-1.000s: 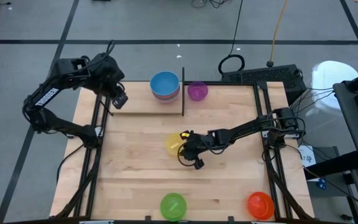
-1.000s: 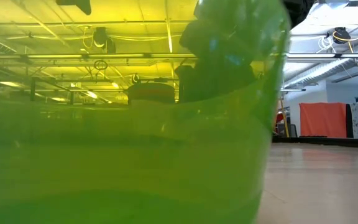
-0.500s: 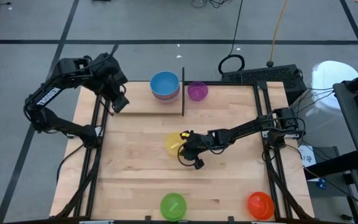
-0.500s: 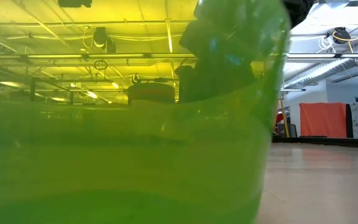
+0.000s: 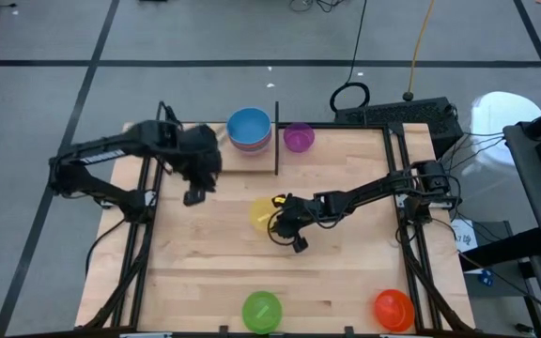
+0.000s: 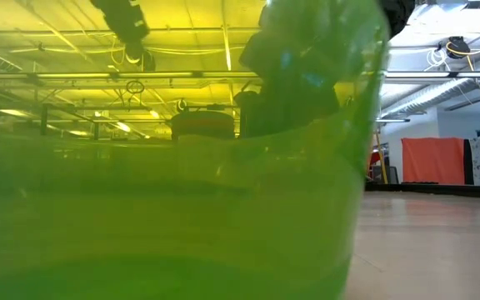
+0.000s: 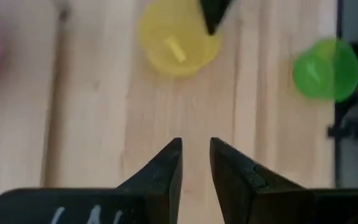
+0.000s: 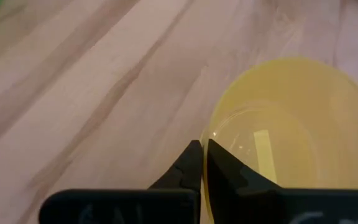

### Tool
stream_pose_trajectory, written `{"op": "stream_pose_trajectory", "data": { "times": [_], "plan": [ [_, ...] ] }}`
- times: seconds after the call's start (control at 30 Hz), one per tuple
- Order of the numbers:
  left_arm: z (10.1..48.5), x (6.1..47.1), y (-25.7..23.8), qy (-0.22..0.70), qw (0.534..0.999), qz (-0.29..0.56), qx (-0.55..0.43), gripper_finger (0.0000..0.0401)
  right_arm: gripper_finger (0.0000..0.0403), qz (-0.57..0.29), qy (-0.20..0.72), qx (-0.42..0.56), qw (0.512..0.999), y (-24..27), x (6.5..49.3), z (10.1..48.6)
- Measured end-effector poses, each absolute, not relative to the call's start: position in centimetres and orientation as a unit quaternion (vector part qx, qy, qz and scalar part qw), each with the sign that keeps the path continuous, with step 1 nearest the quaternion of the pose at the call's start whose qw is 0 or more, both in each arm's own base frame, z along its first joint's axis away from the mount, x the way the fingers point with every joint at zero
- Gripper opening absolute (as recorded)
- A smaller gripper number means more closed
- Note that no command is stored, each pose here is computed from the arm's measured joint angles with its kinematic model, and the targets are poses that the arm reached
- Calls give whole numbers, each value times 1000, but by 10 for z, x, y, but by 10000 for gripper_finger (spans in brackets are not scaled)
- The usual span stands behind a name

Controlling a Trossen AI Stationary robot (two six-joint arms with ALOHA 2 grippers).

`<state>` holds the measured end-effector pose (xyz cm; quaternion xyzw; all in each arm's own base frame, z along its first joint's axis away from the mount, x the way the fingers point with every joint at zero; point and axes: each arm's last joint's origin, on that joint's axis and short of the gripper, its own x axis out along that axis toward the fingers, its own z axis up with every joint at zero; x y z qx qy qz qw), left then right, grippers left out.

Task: Place and stack bowls onto a shelf
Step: Put the small yellow bowl on the shelf

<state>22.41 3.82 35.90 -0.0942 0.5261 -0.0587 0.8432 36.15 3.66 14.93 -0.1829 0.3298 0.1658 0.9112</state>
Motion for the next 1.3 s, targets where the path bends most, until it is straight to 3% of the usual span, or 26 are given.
{"op": "stream_pose_trajectory", "data": {
  "times": [0.13,0.37,0.53,0.73,1.3],
  "plan": [
    [341,238,24,498,859,-121,16,86,0,184,326,-176,910,38,361,149],
    [322,258,7,432,870,-126,202,86,0,246,297,-171,907,41,358,161],
    [312,271,-3,399,870,-149,249,86,0,248,279,-177,911,39,355,173],
    [293,287,-19,400,826,-222,329,85,0,290,247,-168,909,39,351,188],
    [280,298,-52,354,780,-317,406,85,0,301,239,-156,910,40,348,196]
  ]
}}
